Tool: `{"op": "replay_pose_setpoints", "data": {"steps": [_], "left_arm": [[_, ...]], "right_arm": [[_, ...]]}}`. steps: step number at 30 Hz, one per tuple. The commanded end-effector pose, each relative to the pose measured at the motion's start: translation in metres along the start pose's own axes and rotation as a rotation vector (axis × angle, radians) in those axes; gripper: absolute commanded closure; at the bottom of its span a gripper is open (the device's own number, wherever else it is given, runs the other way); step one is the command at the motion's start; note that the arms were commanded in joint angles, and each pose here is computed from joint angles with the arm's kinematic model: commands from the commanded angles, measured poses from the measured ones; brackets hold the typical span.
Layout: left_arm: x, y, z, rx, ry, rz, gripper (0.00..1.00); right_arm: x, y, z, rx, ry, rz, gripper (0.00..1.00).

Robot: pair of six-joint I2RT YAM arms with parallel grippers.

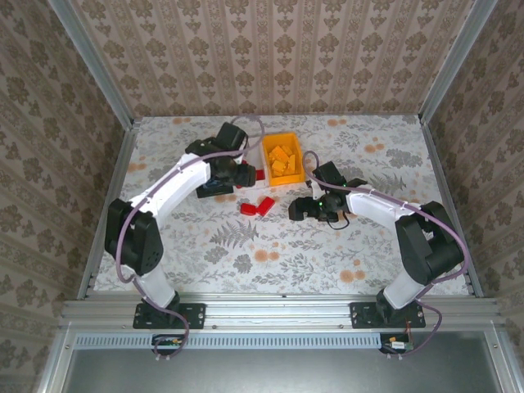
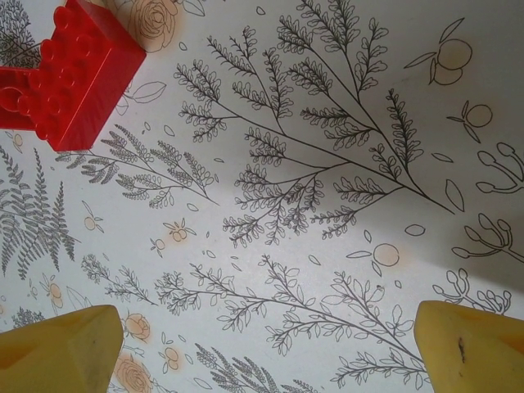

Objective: Sort the legos into containers by color

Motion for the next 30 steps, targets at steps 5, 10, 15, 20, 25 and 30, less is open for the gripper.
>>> {"op": "replay_pose_setpoints", "data": {"steps": [5, 10, 15, 20, 25, 30], "left_arm": [[0.015, 0.021, -0.041, 0.023, 0.025, 0.003, 0.43], [0.025, 0.045, -0.067, 0.036, 0.019, -0.004, 0.43], [0.041, 0.068, -0.081, 0.058, -0.006, -0.008, 0.43], [0.042, 0.082, -0.084, 0.077, -0.008, -0.006, 0.35], [0.042, 0.087, -0.084, 0.085, -0.015, -0.008, 0.21], [0.042, 0.08, -0.085, 0.077, -0.007, -0.015, 0.09]], "right_arm": [[-0.003, 0.002, 0.006, 0.013, 0.016, -0.01, 0.06], [-0.005, 0.008, 0.008, 0.03, 0.02, -0.001, 0.06], [-0.007, 0.013, 0.005, 0.037, 0.013, 0.008, 0.06], [-0.005, 0.019, 0.002, 0.049, 0.014, 0.001, 0.06], [-0.005, 0.02, 0.001, 0.056, 0.009, 0.003, 0.06], [-0.005, 0.023, 0.001, 0.059, 0.014, -0.004, 0.06]]}}
Point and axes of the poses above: each hand's point on the last joint's axis, 136 mm out from that joint toward the fingers, its own y axis out along the fingers, its own x axis along the line the jaws close on, z = x × y, the point moved 6 cm from there along -y, back along the fingers, and after that the axes turned 3 degrees about y, right-handed, at the moved point
